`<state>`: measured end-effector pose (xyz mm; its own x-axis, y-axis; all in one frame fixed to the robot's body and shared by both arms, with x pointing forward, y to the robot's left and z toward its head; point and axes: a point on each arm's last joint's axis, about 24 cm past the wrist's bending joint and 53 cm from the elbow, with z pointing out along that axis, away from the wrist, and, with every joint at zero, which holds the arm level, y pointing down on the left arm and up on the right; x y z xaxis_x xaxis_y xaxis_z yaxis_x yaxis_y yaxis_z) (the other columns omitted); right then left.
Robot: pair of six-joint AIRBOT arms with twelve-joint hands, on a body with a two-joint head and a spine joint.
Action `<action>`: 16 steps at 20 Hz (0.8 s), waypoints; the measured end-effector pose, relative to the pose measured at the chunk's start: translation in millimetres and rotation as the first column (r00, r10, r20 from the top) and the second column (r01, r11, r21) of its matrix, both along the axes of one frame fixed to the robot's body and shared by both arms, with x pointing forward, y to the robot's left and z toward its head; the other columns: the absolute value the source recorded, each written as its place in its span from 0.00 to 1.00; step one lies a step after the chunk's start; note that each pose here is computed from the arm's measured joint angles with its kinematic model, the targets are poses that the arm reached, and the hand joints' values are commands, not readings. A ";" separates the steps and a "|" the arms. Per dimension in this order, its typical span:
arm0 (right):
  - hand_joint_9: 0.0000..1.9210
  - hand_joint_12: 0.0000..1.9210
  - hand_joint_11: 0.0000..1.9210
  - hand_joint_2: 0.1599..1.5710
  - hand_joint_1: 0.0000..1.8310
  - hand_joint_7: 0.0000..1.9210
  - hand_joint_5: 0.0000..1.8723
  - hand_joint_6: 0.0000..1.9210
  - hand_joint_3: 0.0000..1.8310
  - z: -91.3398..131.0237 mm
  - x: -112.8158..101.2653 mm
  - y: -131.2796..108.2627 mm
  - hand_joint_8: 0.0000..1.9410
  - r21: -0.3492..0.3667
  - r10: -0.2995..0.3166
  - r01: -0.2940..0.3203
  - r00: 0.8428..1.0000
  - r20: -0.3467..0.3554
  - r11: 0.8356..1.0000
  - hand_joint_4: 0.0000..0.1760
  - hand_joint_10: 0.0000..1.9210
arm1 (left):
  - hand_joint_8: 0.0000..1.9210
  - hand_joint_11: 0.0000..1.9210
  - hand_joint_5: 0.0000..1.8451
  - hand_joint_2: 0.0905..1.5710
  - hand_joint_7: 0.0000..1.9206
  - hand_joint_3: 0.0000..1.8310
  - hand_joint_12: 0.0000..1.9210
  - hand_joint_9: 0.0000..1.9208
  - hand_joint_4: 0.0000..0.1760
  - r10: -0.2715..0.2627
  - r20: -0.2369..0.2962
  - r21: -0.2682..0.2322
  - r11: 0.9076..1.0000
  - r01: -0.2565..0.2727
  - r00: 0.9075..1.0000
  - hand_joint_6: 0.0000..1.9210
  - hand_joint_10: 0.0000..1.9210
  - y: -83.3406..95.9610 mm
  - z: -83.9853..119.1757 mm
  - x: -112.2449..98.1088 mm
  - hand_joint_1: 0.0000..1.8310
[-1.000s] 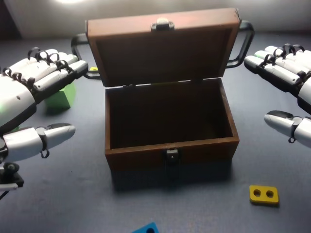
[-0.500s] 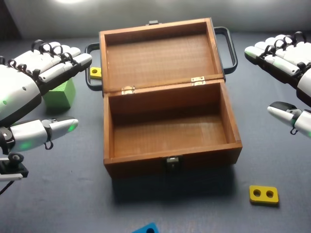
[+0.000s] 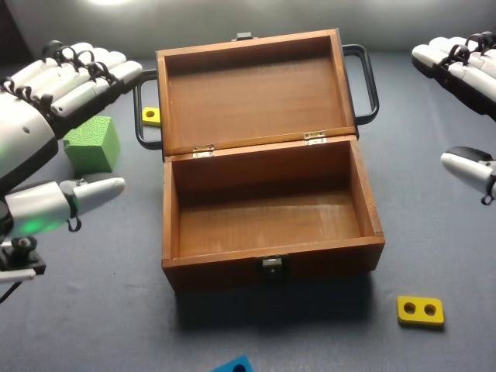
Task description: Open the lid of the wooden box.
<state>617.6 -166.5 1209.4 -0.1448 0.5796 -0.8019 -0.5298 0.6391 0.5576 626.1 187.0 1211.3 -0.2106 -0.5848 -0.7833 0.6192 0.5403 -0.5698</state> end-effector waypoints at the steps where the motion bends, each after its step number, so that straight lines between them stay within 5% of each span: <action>1: 0.04 0.68 0.00 0.90 0.25 0.00 0.00 0.00 0.00 0.1 -2.6 0.2 0.00 0.001 0.002 -0.002 1.000 0.000 1.000 0.00 0.02 | 0.00 0.00 0.00 0.85 0.00 0.00 0.00 0.00 0.00 0.000 -0.002 -0.003 1.000 0.000 1.000 0.00 0.00 -0.5 -0.9 -1.5 0.20; 3: 0.01 0.59 0.00 0.91 0.23 0.00 0.00 0.00 0.00 0.7 -5.1 -1.5 0.00 0.000 0.001 -0.001 1.000 0.004 1.000 0.00 0.01 | 0.00 0.00 0.00 0.85 0.00 0.00 0.00 0.00 0.00 0.000 0.003 -0.002 1.000 0.000 1.000 0.00 0.00 -1.2 -0.2 -2.7 0.17; 5: 0.00 0.33 0.00 0.91 0.20 0.00 0.00 0.00 0.00 4.5 -7.7 -4.3 0.00 0.001 -0.003 0.003 1.000 0.014 1.000 0.00 0.00 | 0.00 0.00 0.00 0.84 0.00 0.00 0.00 0.00 0.00 0.006 0.018 0.001 1.000 -0.006 1.000 0.00 0.00 2.1 3.4 -5.2 0.16; 7: 0.00 0.30 0.00 0.87 0.15 0.00 0.00 0.00 0.00 10.3 -10.1 -10.5 0.00 0.003 -0.014 0.014 0.999 0.034 1.000 0.00 0.00 | 0.00 0.00 0.00 0.85 0.00 0.00 0.00 0.00 0.00 0.017 0.025 -0.015 1.000 -0.016 1.000 0.00 0.00 5.3 6.5 -4.8 0.06; 8: 0.00 0.20 0.00 0.85 0.14 0.00 0.00 0.00 0.00 12.8 -11.6 -11.7 0.00 0.004 -0.019 0.019 0.999 0.039 1.000 0.00 0.00 | 0.00 0.00 0.00 0.86 0.00 0.00 0.00 0.00 0.00 0.024 0.027 -0.023 0.999 -0.023 0.999 0.00 0.00 6.7 7.9 -4.2 0.02; 9: 0.00 0.04 0.00 0.84 0.10 0.00 0.00 0.00 0.00 14.8 -14.2 -12.7 0.00 0.005 -0.018 0.017 0.999 0.050 1.000 0.00 0.00 | 0.00 0.00 0.00 0.86 0.00 0.00 0.00 0.00 0.03 0.030 0.033 -0.033 0.999 -0.028 0.999 0.00 0.00 7.8 10.2 -4.4 0.00; 10: 0.00 0.01 0.00 0.87 0.11 0.00 0.00 0.00 0.01 15.1 -15.7 -12.6 0.00 0.004 -0.015 0.015 0.998 0.054 1.000 0.00 0.00 | 0.00 0.00 0.00 0.84 0.00 0.00 0.00 0.00 0.11 0.031 0.040 -0.038 0.999 -0.029 0.999 0.00 0.00 9.2 11.3 -5.6 0.00; 11: 0.00 0.00 0.00 0.87 0.11 0.00 0.00 0.00 0.01 17.1 -17.8 -13.2 0.00 0.007 -0.015 0.015 0.998 0.060 1.000 0.00 0.00 | 0.00 0.00 0.00 0.84 0.00 0.00 0.00 0.00 0.15 0.034 0.046 -0.044 0.999 -0.032 0.998 0.00 0.00 10.9 12.4 -6.5 0.00; 12: 0.00 0.20 0.00 0.86 0.16 0.00 0.00 0.00 0.01 18.6 -19.0 -15.7 0.00 0.008 -0.020 0.020 0.998 0.065 1.000 0.00 0.00 | 0.00 0.00 0.00 0.87 0.00 0.00 0.00 0.00 0.14 0.043 0.045 -0.051 0.998 -0.041 0.998 0.00 0.00 14.0 12.4 -6.2 0.03; 14: 0.04 0.42 0.00 0.88 0.21 0.00 0.00 0.00 0.00 24.3 -21.3 -20.7 0.00 0.018 -0.032 0.031 0.996 0.081 0.999 0.00 0.02 | 0.00 0.00 0.00 0.89 0.00 0.00 0.10 0.00 0.48 0.060 0.049 -0.066 0.996 -0.057 0.997 0.00 0.00 18.9 13.6 -5.7 0.05; 15: 0.04 0.45 0.00 0.91 0.18 0.00 0.00 0.00 0.01 26.8 -23.9 -22.6 0.00 0.024 -0.035 0.033 0.995 0.094 0.999 0.00 0.02 | 0.00 0.00 0.00 0.89 0.00 0.00 0.36 0.02 0.78 0.063 0.046 -0.079 0.995 -0.059 0.997 0.00 0.00 20.7 14.4 -5.5 0.08; 16: 0.03 0.40 0.00 0.91 0.14 0.00 0.00 0.00 0.00 27.0 -25.1 -24.4 0.00 0.024 -0.036 0.034 0.995 0.098 0.999 0.00 0.02 | 0.00 0.00 0.00 0.89 0.00 0.00 0.34 0.02 0.79 0.058 0.040 -0.107 0.993 -0.054 0.998 0.00 0.00 21.5 14.9 -5.0 0.07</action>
<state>592.5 -190.9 1236.4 -0.0450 0.6006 -0.7982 -0.5601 0.6465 0.5180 621.1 208.5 1226.2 -0.1431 -0.6749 -0.7239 0.6146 0.5127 -0.5995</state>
